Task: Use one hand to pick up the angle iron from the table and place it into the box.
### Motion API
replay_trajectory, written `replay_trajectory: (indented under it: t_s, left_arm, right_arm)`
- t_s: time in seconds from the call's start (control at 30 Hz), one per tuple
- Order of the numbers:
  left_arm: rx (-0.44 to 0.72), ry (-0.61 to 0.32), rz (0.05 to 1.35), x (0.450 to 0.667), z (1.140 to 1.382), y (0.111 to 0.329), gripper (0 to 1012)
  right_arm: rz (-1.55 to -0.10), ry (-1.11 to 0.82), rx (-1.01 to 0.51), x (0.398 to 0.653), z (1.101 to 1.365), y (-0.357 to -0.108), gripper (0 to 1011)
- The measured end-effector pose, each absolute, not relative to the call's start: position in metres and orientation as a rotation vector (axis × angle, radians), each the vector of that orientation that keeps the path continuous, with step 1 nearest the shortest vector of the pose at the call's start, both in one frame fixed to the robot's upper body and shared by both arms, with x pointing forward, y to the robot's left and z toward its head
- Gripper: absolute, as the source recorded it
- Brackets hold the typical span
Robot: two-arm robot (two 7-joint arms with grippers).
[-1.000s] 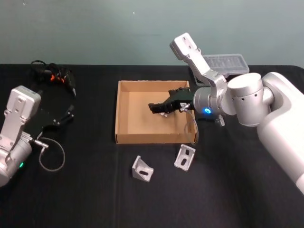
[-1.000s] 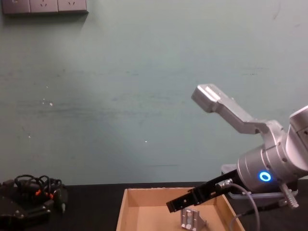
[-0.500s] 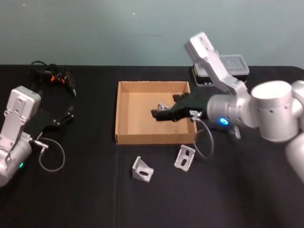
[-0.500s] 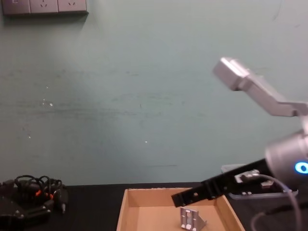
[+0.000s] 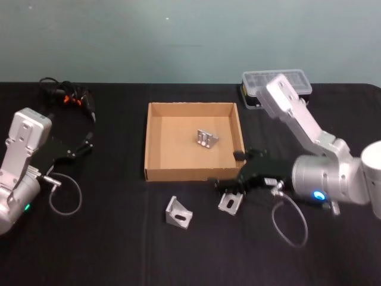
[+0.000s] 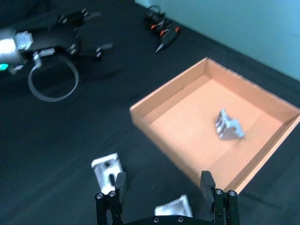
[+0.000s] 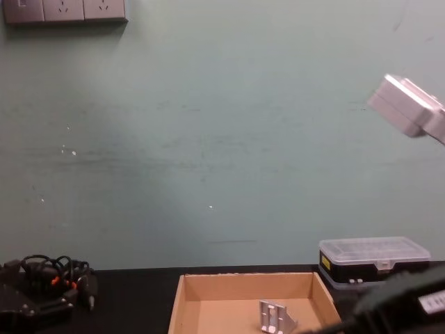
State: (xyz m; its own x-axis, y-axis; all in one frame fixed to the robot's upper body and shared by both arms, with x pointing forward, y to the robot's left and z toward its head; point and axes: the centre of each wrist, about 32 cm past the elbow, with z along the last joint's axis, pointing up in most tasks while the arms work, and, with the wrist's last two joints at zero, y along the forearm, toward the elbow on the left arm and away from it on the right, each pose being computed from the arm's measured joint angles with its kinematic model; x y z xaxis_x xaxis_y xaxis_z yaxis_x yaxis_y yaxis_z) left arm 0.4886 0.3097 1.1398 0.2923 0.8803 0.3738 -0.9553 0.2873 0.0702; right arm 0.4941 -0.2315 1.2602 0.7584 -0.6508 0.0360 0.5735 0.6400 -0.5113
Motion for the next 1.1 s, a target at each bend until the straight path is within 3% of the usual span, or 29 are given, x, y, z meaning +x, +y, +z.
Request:
replay_trajectory:
  t_s: [0.33,1.1]
  left_arm:
    - [0.304,-0.285,1.248,0.489,1.140,0.310,1011]
    - [0.304,-0.285,1.248,0.489,1.140,0.310,1011]
  right_arm:
    - [-0.708,0.202,-0.554,0.474,1.246,-0.241,1003]
    - [-0.790,0.267,-0.566,0.483,1.218,-0.239,1003]
